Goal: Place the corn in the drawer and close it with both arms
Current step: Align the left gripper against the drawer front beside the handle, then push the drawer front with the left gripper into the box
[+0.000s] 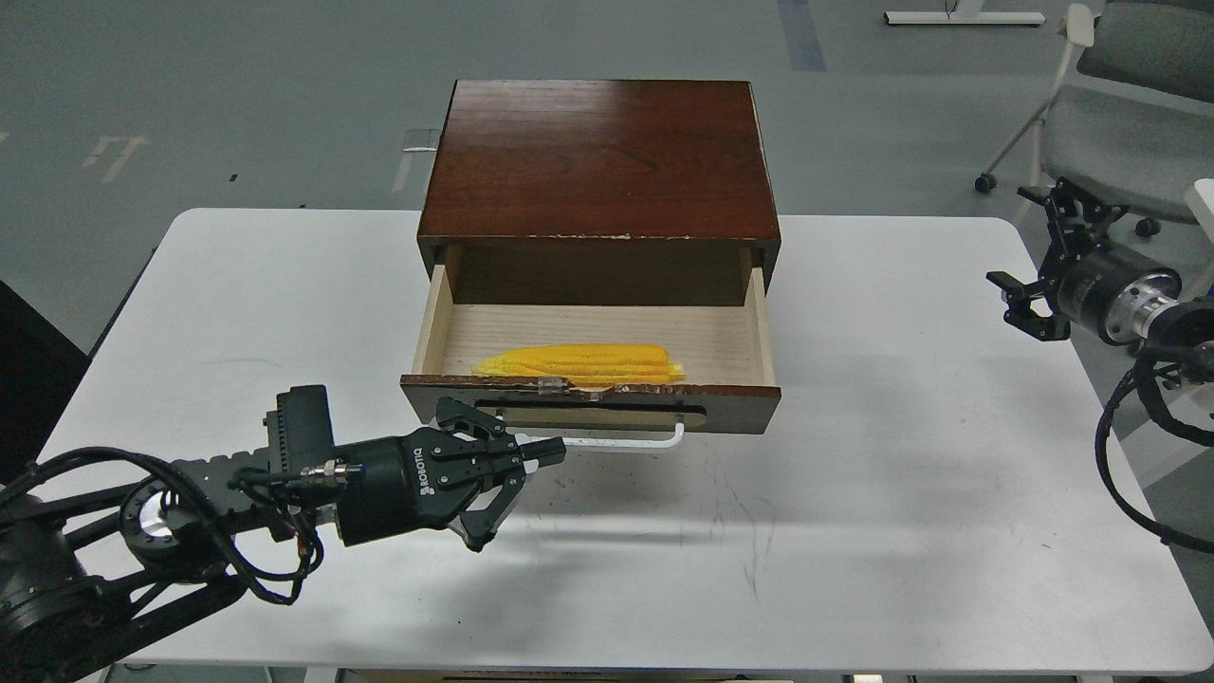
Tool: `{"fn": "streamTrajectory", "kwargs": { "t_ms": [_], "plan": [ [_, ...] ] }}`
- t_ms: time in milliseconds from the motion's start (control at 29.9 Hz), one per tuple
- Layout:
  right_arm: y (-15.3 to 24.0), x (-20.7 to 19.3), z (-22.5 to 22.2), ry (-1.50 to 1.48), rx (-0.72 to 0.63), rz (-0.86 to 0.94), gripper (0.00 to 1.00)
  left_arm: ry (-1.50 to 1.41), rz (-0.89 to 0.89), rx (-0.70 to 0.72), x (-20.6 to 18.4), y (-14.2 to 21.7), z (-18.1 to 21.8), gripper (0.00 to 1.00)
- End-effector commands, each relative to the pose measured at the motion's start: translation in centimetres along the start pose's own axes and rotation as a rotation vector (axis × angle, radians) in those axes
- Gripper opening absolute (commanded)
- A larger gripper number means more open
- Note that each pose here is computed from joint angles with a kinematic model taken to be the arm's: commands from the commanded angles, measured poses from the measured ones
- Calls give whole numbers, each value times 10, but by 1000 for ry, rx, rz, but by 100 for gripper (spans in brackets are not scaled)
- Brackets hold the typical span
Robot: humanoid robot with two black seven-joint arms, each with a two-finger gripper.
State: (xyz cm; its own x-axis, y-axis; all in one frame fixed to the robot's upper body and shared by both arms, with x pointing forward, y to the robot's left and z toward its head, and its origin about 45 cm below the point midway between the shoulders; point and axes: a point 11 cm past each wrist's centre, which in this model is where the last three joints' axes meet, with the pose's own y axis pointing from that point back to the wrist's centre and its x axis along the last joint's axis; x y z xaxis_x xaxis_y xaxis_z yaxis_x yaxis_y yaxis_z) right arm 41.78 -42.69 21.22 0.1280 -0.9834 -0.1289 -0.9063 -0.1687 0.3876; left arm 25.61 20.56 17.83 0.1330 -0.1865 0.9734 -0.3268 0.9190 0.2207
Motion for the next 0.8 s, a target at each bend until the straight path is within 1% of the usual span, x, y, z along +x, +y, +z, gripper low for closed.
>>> {"fn": "streamTrajectory", "kwargs": {
  "t_ms": [0,334,669,769],
  "plan": [
    [0,-1,0,0,0,-1,100,4,-9,6,-2,0,-2,0],
    [0,-2,0,-1,0,-5,100,10,-29,28,-9,2,-8,0],
    [0,-1,1,-1,-2,-4,100,2,-22,38,-7,-2,-15,0],
    [0,-2,3,-3,-5,-6,100,-8,-4,48,-1,-3,-19,0]
  ]
}}
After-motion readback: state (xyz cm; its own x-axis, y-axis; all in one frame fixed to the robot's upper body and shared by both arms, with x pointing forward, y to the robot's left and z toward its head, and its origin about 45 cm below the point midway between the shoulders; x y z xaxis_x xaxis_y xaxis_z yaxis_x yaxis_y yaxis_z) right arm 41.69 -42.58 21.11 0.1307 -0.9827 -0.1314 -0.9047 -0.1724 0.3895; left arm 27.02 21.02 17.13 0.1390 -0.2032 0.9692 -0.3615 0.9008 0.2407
